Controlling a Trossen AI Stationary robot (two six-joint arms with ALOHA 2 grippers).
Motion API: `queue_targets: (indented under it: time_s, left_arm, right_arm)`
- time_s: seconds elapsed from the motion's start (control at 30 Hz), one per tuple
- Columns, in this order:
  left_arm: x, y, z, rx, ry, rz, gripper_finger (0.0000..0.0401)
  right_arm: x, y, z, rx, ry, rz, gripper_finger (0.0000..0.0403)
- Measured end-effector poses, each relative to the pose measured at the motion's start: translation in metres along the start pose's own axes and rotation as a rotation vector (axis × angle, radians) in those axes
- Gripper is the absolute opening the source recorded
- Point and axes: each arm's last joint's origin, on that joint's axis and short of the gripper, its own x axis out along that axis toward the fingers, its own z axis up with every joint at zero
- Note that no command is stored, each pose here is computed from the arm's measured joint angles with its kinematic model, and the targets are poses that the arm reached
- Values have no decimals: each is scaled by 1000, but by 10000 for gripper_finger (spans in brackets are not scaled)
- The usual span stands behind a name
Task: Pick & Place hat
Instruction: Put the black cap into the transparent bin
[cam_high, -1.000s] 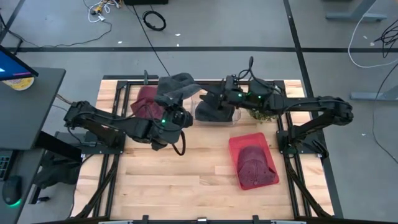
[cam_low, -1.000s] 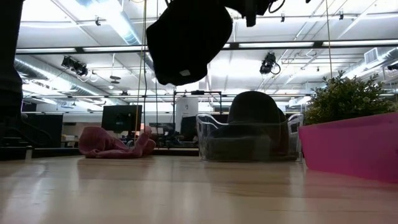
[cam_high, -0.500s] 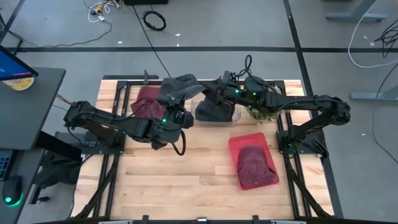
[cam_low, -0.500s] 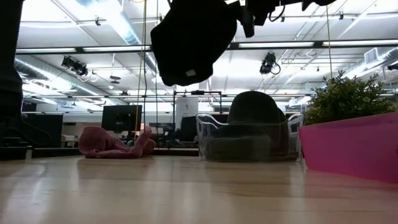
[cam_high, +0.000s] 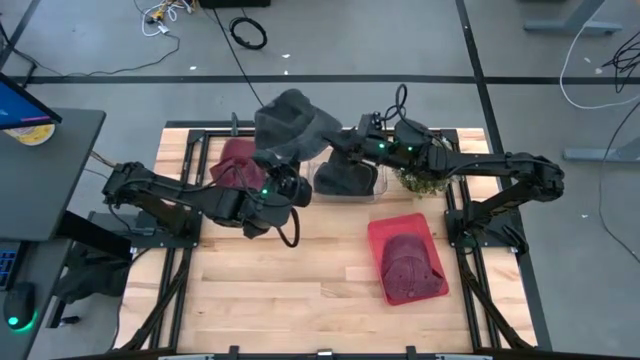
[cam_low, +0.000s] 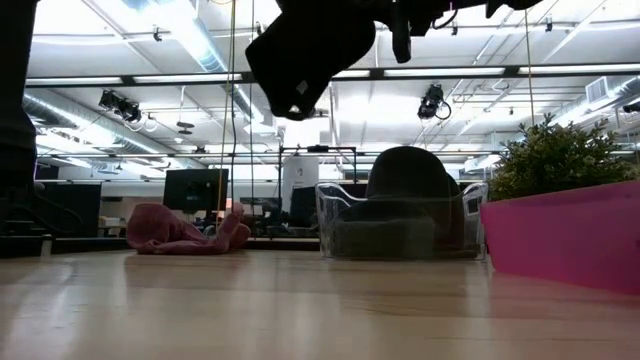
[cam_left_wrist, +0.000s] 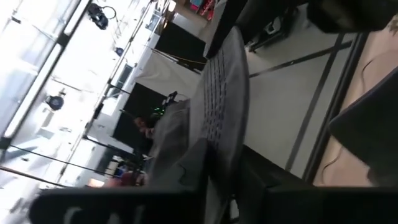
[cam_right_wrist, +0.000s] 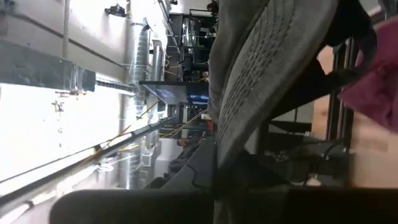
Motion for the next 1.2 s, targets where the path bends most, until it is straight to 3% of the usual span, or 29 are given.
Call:
queue_targets:
  time_s: [0.33, 0.57, 0.73, 1.03, 1.2]
  left_arm:
    - [-29, -6, 6, -266, -95, -100, 160]
    - [-42, -4, 5, -380, -75, -53, 210]
    - [-44, 14, 2, -441, -45, 12, 213]
    - [-48, 79, -16, -781, -42, 37, 195]
    - [-43, 102, -25, -884, -55, 16, 186]
  right_arm:
    - [-2, 0, 12, -178, -45, -18, 4]
    - [-9, 4, 20, -350, 98, 1, 4]
    - [-27, 11, 25, -544, 226, 0, 3]
    - [-86, 34, 27, -930, 394, 17, 3]
    - [-109, 36, 27, -1036, 445, -25, 2]
